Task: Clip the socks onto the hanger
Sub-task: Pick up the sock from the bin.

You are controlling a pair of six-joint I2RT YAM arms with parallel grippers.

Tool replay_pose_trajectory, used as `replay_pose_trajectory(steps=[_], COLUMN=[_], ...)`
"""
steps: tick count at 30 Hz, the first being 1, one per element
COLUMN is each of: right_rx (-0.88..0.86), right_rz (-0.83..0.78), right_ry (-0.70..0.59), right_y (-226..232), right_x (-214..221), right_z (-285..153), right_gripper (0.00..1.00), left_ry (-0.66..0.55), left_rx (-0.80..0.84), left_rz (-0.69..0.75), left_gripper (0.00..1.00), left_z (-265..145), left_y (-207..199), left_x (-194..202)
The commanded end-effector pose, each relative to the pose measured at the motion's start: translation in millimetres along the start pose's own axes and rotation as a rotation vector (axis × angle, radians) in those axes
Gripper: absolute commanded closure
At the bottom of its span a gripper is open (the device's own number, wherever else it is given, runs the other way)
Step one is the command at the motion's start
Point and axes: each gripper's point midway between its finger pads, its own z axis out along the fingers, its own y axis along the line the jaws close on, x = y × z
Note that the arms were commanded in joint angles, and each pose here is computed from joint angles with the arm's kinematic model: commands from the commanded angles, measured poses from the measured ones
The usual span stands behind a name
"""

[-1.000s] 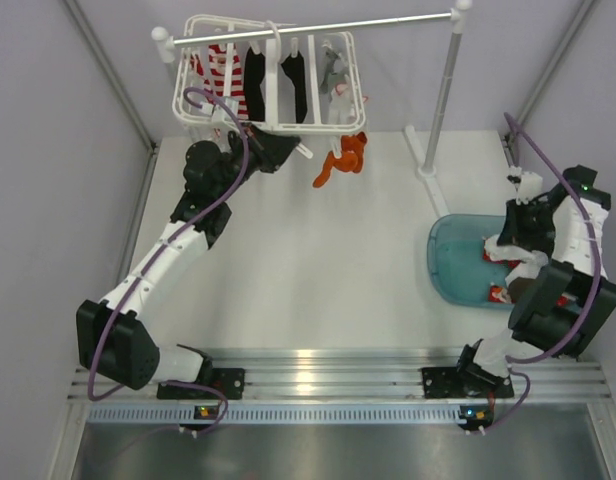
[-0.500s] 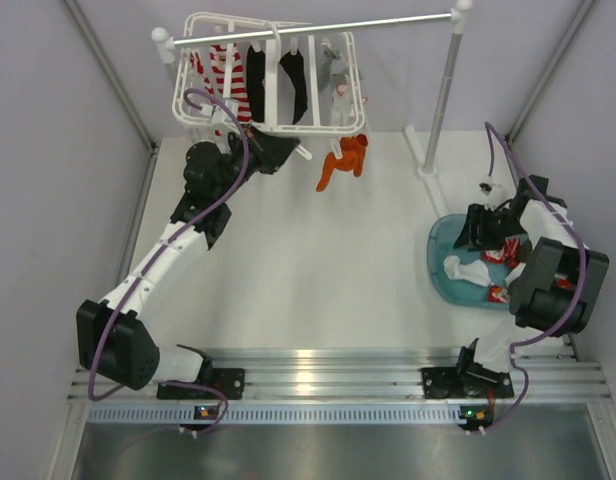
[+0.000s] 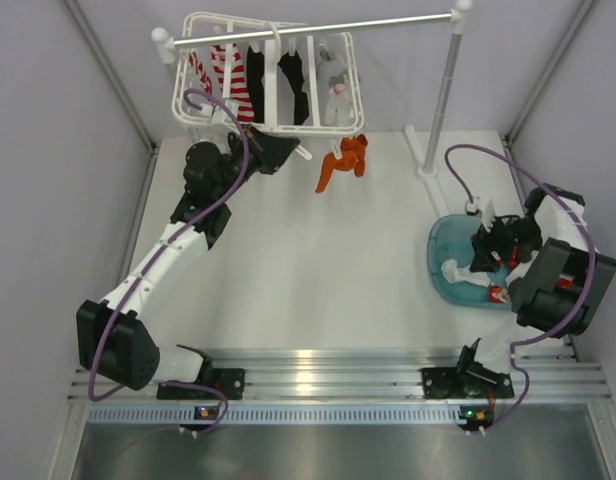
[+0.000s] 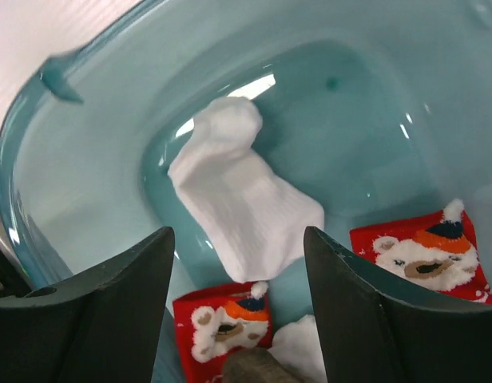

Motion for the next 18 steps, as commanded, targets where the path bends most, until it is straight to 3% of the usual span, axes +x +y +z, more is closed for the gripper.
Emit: replay_pose_trajectory(steps=[1, 9, 18], right_rx=[-0.135, -0.134, -0.130], right_rz=[-0.317, -0.563, -0.755], right_ry=[0.002, -0.038, 0.000], right_y=[12.2, 11.2, 10.7], right_x=[10.7, 6.6, 3.5], right_z=[-8.9, 17.6, 47.4], right_gripper=[0.34, 0.22, 0.22], left_ry=[0.000, 0.009, 0.012], left_rx=[0.011, 0.000, -0.006], left_rz=[0.013, 0.013, 0.006], left_gripper=[1.00, 1.00, 1.00], left_z=[-4.4, -4.9, -2.2], left_y=[-4.5, -0.9, 1.9], left_x=[-4.0, -0.2, 0.5])
